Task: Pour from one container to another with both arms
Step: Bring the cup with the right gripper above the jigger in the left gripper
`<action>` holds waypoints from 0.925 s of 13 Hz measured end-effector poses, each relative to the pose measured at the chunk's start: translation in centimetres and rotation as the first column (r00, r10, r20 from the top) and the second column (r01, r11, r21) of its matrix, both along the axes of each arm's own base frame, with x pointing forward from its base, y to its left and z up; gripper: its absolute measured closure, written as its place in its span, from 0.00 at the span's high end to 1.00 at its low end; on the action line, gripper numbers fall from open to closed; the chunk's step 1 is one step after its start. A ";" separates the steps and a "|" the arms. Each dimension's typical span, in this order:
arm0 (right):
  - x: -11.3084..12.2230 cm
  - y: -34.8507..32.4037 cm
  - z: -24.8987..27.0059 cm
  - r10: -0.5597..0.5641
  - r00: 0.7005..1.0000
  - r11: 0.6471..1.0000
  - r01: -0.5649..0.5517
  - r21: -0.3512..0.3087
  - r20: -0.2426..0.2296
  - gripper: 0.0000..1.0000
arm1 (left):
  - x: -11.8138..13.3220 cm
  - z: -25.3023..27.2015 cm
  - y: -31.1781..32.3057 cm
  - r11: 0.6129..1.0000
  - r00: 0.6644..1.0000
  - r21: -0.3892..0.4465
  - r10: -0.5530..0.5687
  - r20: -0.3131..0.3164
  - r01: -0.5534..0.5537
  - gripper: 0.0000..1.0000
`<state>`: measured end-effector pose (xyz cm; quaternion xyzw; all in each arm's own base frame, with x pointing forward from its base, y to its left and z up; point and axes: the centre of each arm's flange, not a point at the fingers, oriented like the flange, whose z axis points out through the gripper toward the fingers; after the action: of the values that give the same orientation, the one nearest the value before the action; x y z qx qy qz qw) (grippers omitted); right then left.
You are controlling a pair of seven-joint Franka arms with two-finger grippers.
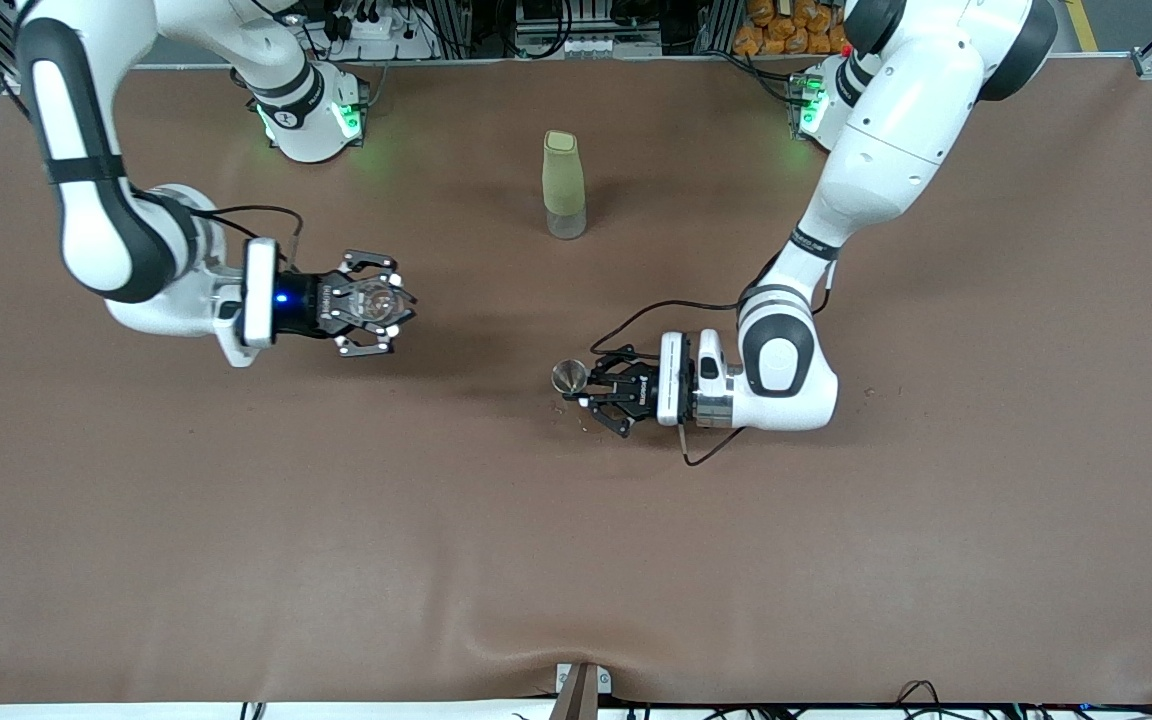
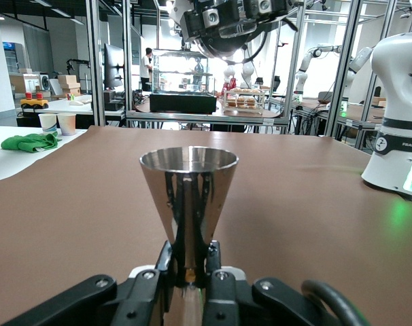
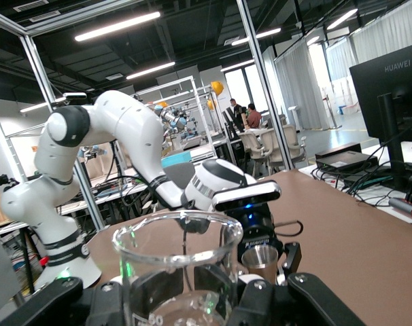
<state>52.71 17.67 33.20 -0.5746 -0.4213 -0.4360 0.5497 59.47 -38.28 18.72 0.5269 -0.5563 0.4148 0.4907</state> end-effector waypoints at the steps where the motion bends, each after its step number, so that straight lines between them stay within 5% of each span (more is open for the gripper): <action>1: -0.1 1.3 -0.4 -0.007 1.000 1.000 0.007 0.017 0.002 0.17 | -0.2 0.1 -0.5 1.000 1.000 -0.001 0.003 0.000 -0.003 0.21; 6: -0.7 7.7 -3.2 -0.043 0.999 0.996 0.041 0.082 0.022 0.17 | 0.0 0.8 -1.9 0.999 0.998 0.020 0.036 0.048 -0.037 0.21; 12: -1.2 12.5 -4.4 -0.080 0.996 0.993 0.077 0.086 0.032 0.17 | -0.5 -0.5 -2.7 0.997 0.993 -0.029 0.075 0.091 -0.072 0.21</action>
<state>51.54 30.19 28.81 -0.5592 -0.3892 -0.4849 0.5483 58.95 -40.97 18.23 0.5211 -0.5532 0.4634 0.4557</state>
